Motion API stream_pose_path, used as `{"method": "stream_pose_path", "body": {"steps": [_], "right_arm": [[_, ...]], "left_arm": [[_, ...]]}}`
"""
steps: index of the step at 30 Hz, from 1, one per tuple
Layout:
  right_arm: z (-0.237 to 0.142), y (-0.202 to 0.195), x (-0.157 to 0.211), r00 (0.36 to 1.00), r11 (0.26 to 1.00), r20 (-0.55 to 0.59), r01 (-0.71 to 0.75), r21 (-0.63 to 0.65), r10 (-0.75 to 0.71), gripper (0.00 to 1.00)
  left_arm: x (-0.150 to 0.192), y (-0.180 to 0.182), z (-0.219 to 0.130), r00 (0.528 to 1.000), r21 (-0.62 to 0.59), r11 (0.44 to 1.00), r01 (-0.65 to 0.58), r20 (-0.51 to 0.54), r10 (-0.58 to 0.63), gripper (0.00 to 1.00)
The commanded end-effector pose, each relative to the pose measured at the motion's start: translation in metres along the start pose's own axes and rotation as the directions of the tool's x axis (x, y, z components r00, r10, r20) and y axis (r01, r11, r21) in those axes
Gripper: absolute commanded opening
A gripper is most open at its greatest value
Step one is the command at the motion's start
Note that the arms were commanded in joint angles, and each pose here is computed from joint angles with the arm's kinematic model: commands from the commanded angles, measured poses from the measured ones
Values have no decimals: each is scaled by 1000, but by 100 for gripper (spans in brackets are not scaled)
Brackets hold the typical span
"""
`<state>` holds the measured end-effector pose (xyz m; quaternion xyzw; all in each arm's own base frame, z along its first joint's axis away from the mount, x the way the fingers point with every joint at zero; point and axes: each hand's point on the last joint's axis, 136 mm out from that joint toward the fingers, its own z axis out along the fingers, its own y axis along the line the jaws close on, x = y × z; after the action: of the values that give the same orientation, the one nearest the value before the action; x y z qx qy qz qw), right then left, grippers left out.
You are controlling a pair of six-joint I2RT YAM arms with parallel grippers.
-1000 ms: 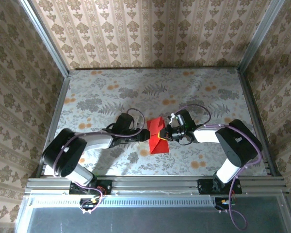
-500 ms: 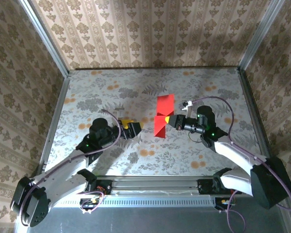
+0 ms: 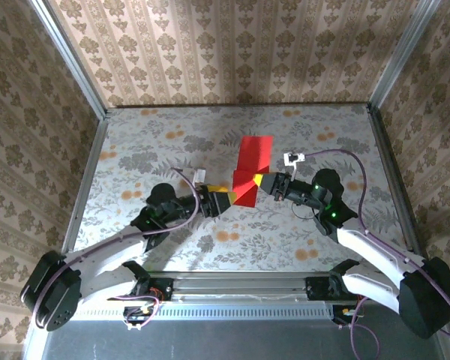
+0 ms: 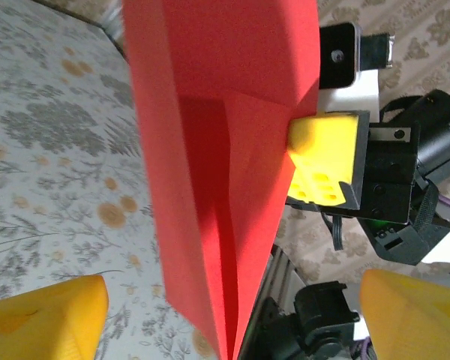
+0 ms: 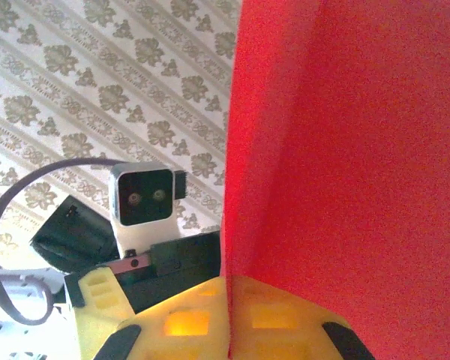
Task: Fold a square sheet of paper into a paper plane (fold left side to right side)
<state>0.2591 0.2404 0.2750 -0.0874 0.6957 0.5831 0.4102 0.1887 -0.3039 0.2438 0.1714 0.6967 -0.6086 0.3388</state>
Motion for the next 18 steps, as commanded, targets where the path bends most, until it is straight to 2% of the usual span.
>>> {"method": "stream_pose_path", "body": {"steps": [1, 8, 11, 16, 18], "right_arm": [[6, 23, -7, 999, 996, 7, 32, -78, -32, 0], [7, 6, 4, 1000, 999, -8, 14, -33, -14, 0], [7, 1, 8, 1000, 1000, -13, 9, -20, -9, 1], [7, -6, 11, 1000, 1000, -11, -1, 2, 1, 9], [7, -10, 11, 1000, 1000, -12, -9, 15, 9, 11]], "left_arm": [[-15, -31, 10, 999, 114, 992, -50, 9, 49, 84], [-19, -29, 16, 998, 116, 992, -53, 27, 51, 69], [-22, -23, 15, 998, 100, 994, -45, 38, 41, 59], [-26, -15, 11, 998, 73, 997, -29, 58, 25, 44], [-27, -8, 8, 997, 42, 999, -16, 75, 13, 32]]}}
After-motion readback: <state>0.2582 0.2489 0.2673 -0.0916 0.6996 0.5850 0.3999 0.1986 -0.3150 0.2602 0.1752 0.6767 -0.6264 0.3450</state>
